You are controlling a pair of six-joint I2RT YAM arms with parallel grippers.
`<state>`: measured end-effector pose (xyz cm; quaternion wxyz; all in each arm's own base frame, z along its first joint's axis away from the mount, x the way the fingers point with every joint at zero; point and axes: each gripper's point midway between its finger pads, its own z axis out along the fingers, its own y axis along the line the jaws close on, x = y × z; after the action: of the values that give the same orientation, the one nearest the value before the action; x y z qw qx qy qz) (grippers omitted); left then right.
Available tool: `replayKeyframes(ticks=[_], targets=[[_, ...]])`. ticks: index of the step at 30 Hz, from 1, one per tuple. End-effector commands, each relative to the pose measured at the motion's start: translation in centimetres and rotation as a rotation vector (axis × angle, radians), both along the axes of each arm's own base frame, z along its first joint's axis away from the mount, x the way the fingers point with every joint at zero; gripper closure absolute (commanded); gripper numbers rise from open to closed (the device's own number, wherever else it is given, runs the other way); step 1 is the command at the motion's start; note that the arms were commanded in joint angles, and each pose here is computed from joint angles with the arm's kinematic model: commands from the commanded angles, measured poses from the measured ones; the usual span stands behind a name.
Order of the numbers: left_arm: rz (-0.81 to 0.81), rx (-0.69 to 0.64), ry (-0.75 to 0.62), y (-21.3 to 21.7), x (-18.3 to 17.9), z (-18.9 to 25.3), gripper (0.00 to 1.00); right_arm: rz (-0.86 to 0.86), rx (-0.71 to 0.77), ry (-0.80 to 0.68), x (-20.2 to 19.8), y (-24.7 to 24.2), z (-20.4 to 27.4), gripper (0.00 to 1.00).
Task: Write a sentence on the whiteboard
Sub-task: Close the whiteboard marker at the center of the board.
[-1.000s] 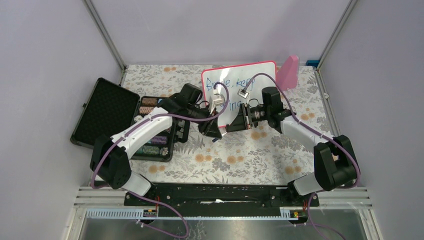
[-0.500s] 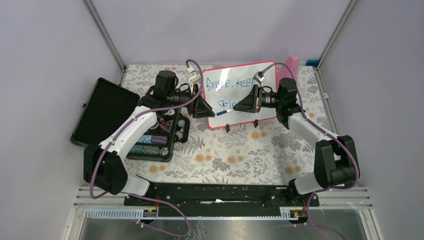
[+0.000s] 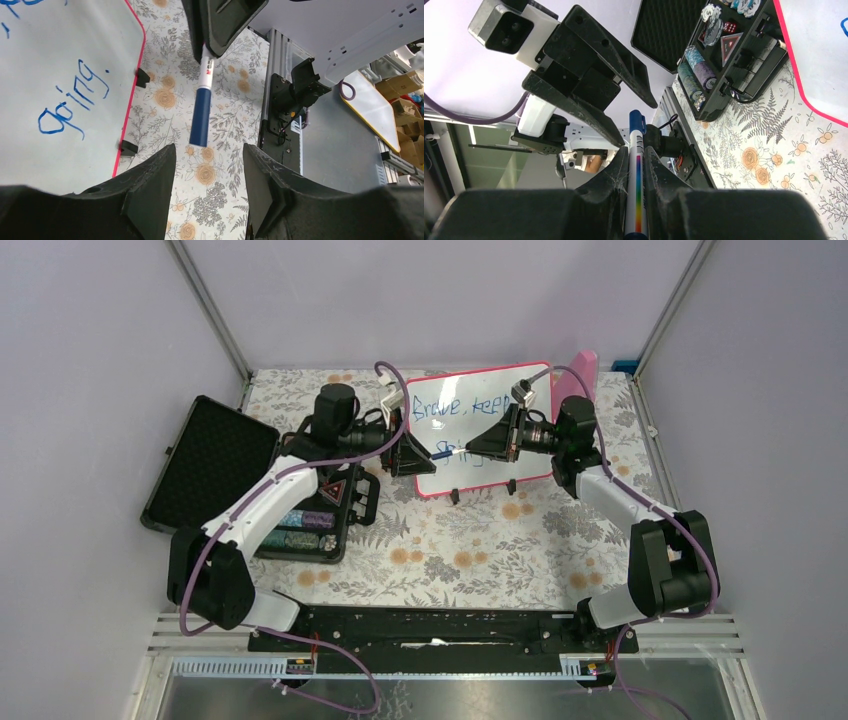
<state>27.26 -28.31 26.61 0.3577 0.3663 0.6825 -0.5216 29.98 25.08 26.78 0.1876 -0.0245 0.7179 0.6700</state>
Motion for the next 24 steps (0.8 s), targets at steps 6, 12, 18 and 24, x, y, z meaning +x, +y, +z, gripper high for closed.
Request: replayKeyframes(ticks=[6, 12, 18, 24], targets=[[-0.066, -0.047, -0.049, -1.3, -0.6, 1.3, 0.5, 0.049, 0.011, -0.068, -1.6, 1.3, 1.4, 1.0], [-0.119, -0.054, -0.028, -1.9, -1.6, 1.0, 0.7, 0.07, 0.015, -0.092, -2.1, 1.7, 1.8, 1.0], [-0.139, -0.087, 0.005, -2.2, -2.0, 1.4, 1.0, 0.135, 0.01, -0.184, -3.7, 2.3, 2.2, 1.0], [-0.173, -0.113, 0.049, -2.8, -2.8, 1.6, 1.0, 0.181, -0.005, -0.23, -4.8, 3.2, 1.7, 1.0]])
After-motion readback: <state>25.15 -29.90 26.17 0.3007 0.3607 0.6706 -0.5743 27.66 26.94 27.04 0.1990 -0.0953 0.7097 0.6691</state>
